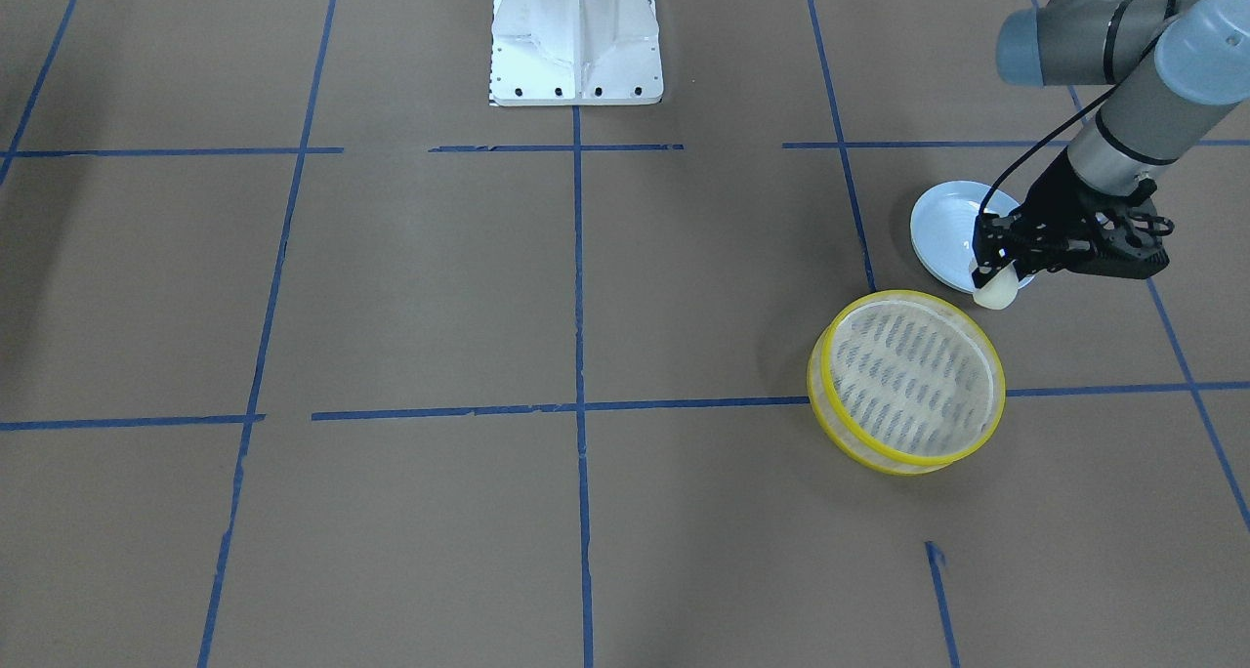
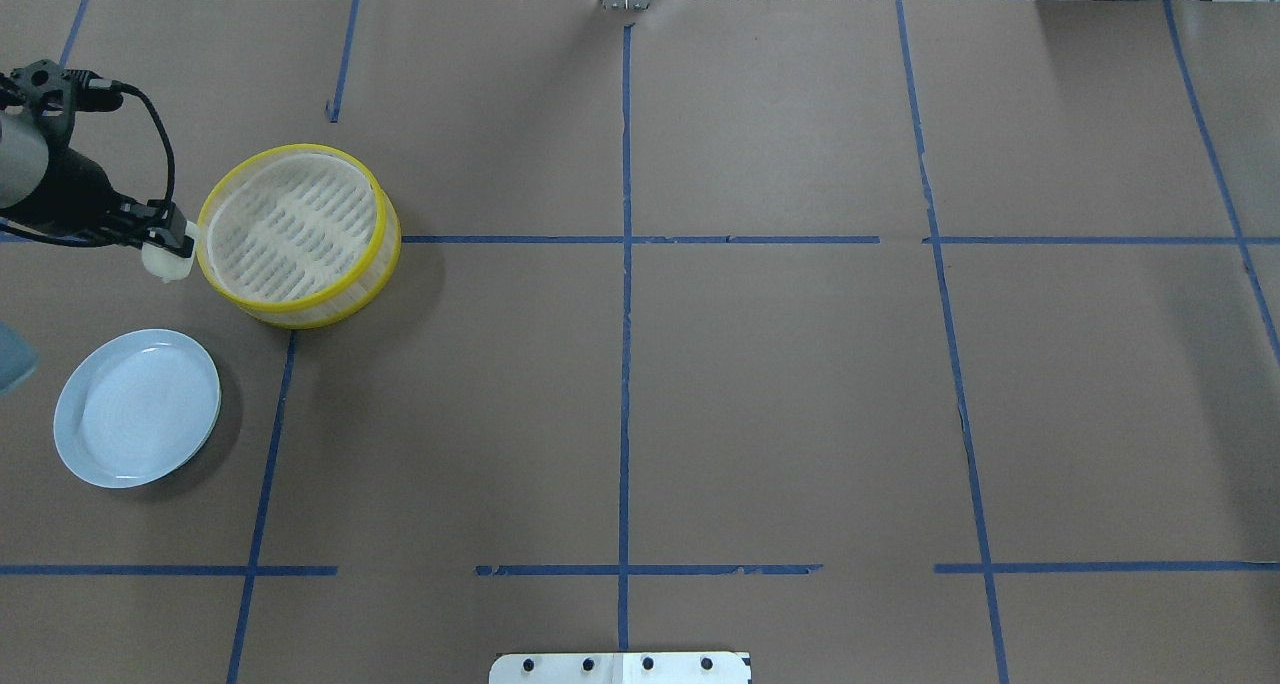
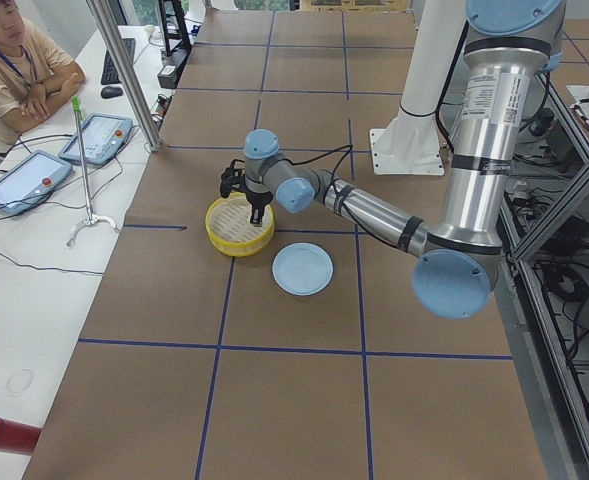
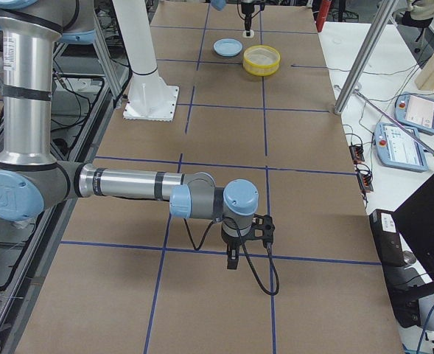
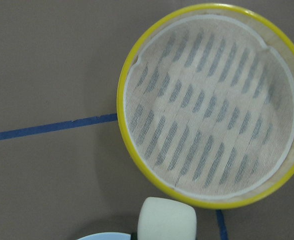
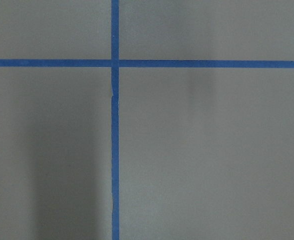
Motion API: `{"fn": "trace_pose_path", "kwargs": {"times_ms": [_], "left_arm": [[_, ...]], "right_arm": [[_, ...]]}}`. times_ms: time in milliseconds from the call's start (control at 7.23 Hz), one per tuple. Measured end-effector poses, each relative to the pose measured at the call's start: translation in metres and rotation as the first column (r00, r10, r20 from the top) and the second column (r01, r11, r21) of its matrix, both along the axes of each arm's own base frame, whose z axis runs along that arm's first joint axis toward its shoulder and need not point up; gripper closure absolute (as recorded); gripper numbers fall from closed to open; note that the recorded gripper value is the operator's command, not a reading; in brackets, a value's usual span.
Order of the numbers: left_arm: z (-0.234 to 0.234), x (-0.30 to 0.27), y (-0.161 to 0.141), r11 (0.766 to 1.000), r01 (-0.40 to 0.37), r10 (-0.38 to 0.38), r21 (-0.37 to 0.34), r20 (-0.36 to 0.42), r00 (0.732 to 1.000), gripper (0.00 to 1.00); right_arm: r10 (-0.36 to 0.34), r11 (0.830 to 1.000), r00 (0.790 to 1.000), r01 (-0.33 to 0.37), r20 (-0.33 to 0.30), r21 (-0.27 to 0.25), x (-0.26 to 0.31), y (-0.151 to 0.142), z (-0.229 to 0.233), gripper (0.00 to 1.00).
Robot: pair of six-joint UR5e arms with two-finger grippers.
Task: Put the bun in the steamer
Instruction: 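Lift the bun with the left gripper toward the steamer, then lower the held bun into the steamer's mesh center with the left gripper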
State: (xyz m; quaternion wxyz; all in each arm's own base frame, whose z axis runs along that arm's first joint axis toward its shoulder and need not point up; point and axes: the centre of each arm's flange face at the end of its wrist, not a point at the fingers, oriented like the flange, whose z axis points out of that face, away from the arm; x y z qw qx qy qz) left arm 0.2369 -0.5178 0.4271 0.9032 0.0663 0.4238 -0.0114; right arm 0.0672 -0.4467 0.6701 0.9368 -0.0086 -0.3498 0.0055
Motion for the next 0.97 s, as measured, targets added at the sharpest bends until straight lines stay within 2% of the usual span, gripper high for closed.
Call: {"fn": "trace_pose_path", "kwargs": {"times_ms": [277, 415, 968], "left_arm": [[-0.007, 0.029, -0.031, 0.992, 0.065, -0.066, -0.104, -0.002, 0.998, 0.6], [-0.007, 0.053, -0.038, 0.986, 0.074, -0.074, -0.149, 0.004, 0.997, 0.6], [0.002, 0.112, -0.043, 0.967, 0.104, -0.096, -0.234, 0.045, 0.994, 0.6]], "right_arm": [[0.0, 1.0, 1.0, 0.0, 0.0, 0.0, 0.0, 0.0, 0.0, 0.0], [0.0, 1.0, 1.0, 0.0, 0.0, 0.0, 0.0, 0.0, 0.0, 0.0], [0.0, 1.0, 1.0, 0.0, 0.0, 0.0, 0.0, 0.0, 0.0, 0.0]]}}
